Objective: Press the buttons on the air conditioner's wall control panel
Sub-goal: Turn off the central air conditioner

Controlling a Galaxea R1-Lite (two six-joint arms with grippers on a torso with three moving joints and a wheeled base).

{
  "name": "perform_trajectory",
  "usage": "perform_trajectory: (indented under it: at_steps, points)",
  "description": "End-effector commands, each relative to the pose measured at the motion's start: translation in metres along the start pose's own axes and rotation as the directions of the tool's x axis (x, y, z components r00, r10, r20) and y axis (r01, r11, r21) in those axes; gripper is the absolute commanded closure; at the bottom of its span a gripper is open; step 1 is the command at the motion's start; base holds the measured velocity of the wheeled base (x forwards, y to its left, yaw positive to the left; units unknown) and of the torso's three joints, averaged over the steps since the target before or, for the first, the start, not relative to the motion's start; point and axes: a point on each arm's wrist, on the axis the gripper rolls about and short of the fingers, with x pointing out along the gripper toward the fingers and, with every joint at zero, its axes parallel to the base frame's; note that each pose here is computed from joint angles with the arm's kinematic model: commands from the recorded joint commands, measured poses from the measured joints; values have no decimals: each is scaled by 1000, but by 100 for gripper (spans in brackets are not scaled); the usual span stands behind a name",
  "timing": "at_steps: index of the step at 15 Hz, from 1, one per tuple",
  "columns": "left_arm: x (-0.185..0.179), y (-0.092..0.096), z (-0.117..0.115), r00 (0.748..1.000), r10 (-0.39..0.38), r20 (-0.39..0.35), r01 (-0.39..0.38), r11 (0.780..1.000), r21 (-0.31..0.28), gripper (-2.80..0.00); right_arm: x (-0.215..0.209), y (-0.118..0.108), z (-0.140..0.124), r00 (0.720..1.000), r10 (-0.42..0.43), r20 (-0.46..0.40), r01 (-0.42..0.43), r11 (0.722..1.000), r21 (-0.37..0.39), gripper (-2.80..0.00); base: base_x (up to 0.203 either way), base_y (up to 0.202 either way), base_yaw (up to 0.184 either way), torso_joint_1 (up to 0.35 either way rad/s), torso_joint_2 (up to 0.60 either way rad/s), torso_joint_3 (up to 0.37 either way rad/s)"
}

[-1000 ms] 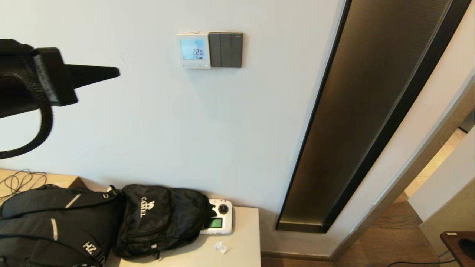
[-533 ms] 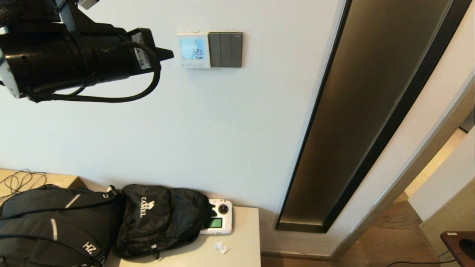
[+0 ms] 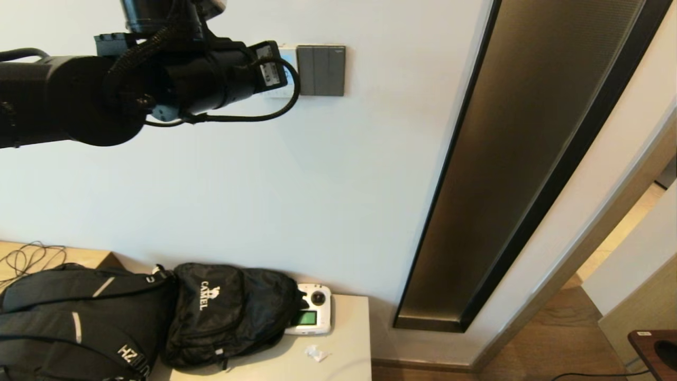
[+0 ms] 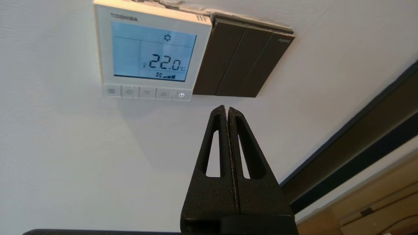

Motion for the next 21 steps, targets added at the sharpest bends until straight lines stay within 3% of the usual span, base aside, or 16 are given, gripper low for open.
perform_trajectory:
  at_steps: [1,5,21]
  points:
    - [25,-1,-22,999,3,-39,-3,1000,2,0,0,0,0,1000,0,-2,0,1000,-1,0,0,0,0,0,0,0]
    - [39,1,-40,997,40,-65,-40,999,9,0,0,0,0,1000,1,-2,-1,1000,-1,0,0,0,0,0,0,0]
    - [70,1,-49,999,44,-32,-43,999,7,0,0,0,0,1000,0,-2,0,1000,-1,0,0,0,0,0,0,0]
